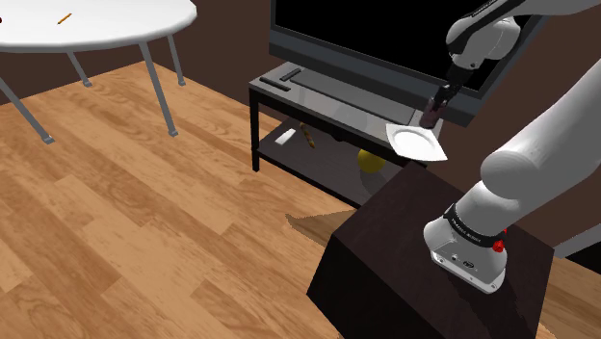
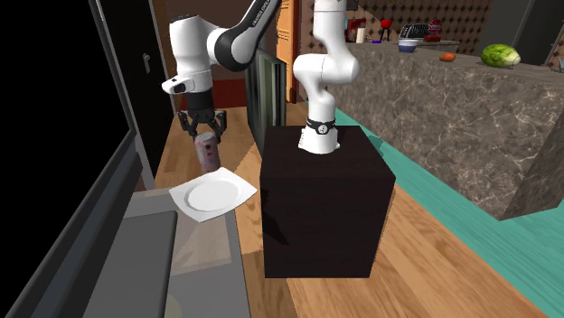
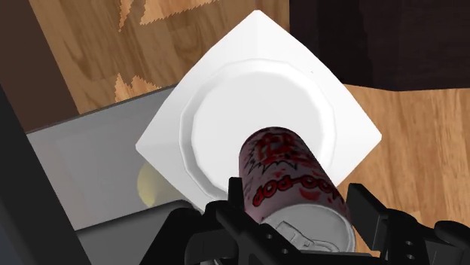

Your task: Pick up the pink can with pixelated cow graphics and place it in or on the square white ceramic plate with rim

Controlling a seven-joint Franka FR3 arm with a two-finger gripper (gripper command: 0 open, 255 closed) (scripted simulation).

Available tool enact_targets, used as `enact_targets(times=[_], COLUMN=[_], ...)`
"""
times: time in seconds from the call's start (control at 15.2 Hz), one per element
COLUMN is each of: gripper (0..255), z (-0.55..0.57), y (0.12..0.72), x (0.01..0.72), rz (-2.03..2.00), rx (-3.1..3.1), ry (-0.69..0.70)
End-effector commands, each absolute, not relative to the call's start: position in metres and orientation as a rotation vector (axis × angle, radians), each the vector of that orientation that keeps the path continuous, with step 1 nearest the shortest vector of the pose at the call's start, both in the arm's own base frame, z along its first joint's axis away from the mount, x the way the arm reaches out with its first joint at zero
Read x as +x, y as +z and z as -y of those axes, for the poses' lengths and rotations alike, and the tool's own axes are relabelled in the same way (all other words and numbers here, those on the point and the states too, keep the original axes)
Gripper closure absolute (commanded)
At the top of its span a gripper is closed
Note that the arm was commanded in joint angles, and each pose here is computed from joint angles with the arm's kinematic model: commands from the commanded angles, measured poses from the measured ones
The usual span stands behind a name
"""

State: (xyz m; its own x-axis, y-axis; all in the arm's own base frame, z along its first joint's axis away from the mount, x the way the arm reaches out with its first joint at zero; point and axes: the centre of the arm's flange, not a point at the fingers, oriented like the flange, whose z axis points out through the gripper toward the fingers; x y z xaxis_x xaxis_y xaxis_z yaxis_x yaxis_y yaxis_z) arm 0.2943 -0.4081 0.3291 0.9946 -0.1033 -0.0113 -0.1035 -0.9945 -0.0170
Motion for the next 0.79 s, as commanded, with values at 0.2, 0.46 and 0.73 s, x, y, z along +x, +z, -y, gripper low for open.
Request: enact_targets(times=[0.2, 0.46, 0.73], gripper=[255, 255, 255], z=[0.408, 0.408, 0.408], y=[0.301, 0.28, 0.259], x=[0.294, 0.294, 0.294], rz=[-0.161, -0.161, -0.161], rx=[-3.12, -3.12, -3.12], ry=[0.015, 0.015, 0.015])
